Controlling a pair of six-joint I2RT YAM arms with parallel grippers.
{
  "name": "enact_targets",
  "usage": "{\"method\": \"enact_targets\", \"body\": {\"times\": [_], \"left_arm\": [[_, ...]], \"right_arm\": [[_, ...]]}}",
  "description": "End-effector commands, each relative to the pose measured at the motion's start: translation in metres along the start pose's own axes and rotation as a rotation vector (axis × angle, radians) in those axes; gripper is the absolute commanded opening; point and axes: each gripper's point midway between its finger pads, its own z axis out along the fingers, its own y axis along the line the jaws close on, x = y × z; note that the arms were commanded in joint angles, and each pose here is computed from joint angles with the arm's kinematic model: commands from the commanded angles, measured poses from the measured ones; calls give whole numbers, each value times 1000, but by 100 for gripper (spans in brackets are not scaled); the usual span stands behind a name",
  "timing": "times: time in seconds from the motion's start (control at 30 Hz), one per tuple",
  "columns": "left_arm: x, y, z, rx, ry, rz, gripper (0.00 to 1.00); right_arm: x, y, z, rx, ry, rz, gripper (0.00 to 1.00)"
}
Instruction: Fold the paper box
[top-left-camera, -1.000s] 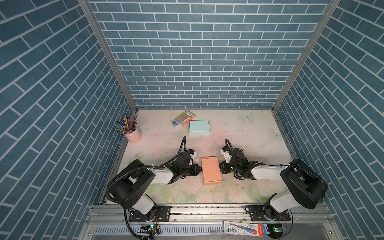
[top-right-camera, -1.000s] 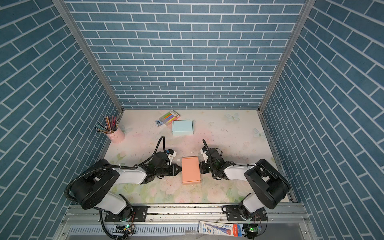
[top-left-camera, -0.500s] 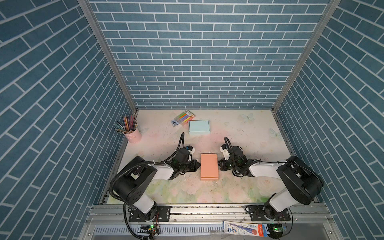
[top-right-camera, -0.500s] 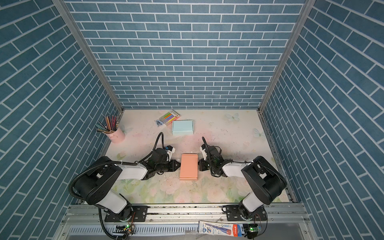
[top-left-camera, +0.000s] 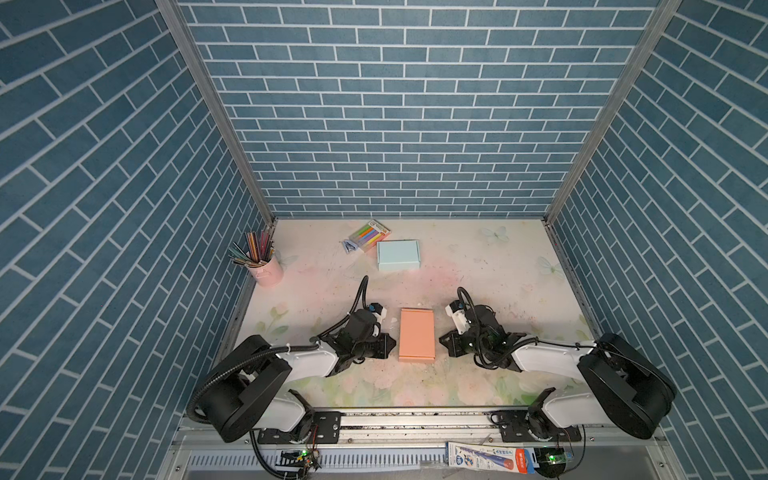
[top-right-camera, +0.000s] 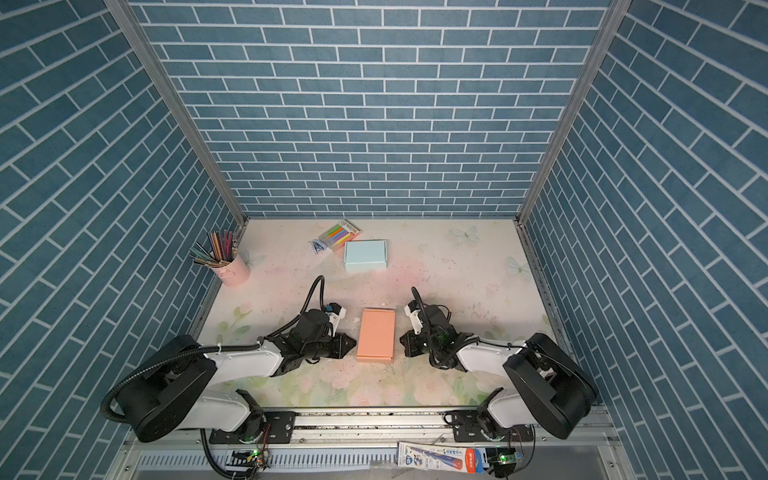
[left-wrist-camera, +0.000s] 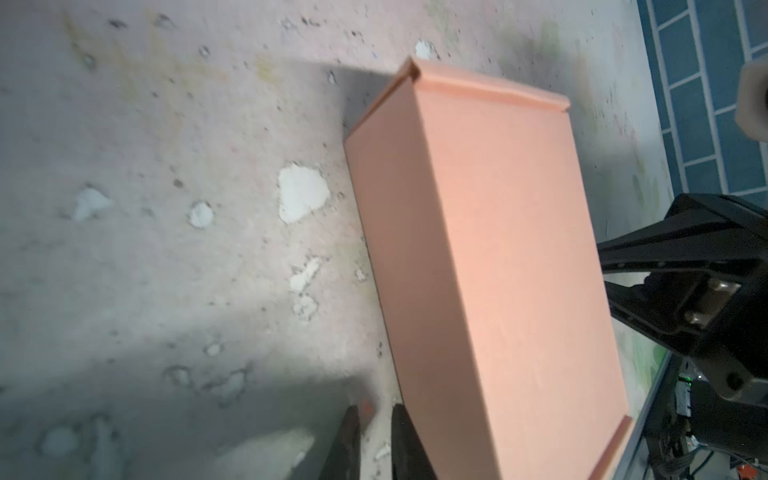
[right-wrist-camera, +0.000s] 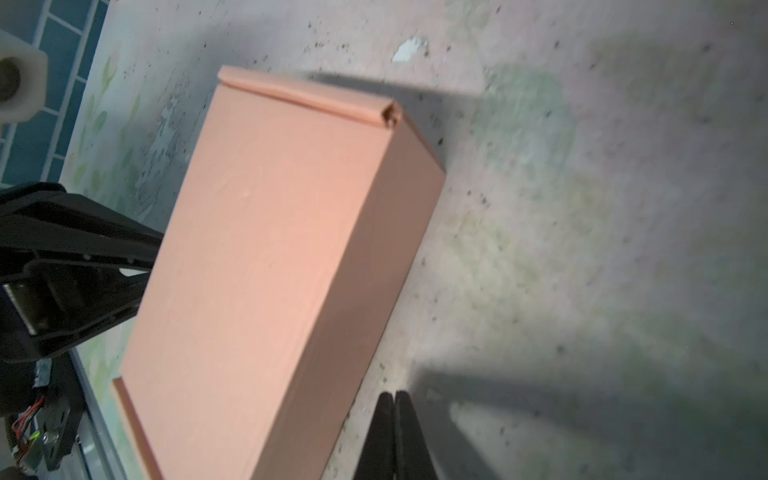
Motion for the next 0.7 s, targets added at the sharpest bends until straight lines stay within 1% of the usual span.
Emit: {"method": "enact_targets", "body": {"times": [0.0, 0.27, 0.47, 0.67], "left_arm": [[11, 6, -1, -40, 23, -12, 17], [8, -12, 8, 10, 25, 5, 17], [6, -23, 9, 33, 19, 14, 17], [4, -20, 7, 8, 15, 24, 17]], "right_arm": [[1, 8, -2, -3, -3, 32, 5], [-5, 26, 10, -29, 11, 1, 5], [-9, 36, 11, -42, 4, -14, 5], [-9, 37, 9, -34, -1, -19, 5]]}}
